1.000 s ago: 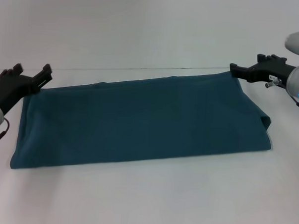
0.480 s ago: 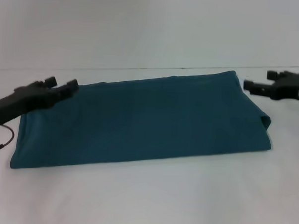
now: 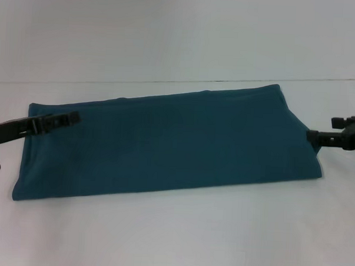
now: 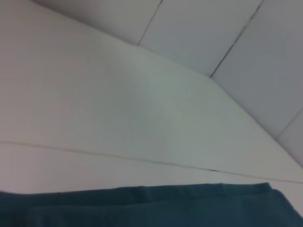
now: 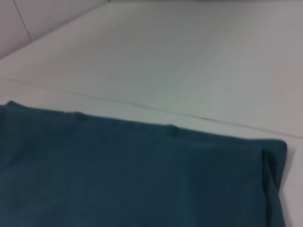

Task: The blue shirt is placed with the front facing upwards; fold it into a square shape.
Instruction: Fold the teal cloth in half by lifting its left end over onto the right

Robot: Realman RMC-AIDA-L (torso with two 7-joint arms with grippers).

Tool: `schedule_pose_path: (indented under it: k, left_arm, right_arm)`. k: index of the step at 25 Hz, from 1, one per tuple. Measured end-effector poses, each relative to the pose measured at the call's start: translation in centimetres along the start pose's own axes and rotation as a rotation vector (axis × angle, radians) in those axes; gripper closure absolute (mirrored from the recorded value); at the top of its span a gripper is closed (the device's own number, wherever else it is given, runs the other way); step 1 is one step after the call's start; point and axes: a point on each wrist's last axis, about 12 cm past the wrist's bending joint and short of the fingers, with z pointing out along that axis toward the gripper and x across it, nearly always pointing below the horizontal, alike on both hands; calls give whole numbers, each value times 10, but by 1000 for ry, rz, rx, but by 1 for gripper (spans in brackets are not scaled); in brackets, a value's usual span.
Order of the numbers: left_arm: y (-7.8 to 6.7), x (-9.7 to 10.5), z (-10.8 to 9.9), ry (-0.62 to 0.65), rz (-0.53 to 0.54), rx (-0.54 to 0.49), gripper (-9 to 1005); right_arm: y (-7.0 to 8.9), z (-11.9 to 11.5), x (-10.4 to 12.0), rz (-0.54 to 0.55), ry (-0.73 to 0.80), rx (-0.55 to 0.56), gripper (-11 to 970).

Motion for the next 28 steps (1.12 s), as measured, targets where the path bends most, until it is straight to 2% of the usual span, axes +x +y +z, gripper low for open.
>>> schedule_pose_path:
  k: [6, 10, 21, 25, 28]
  left_arm:
    - [3, -1, 0, -2, -32, -32, 148]
    - [4, 0, 2, -9, -36, -51, 149]
    - [1, -1, 5, -8, -28, -44, 149]
    - [2, 0, 4, -8, -7, -47, 148]
    - [4, 0, 4, -11, 21, -61, 148]
  right_arm:
    - [-5, 1, 6, 21, 31, 38, 39]
    - [-14, -3, 7, 99, 47, 97, 40]
    - [-20, -10, 5, 254, 148, 111, 40]
    - [-16, -7, 2, 249, 163, 93, 41]
    - [-10, -3, -1, 209, 118, 58, 42]
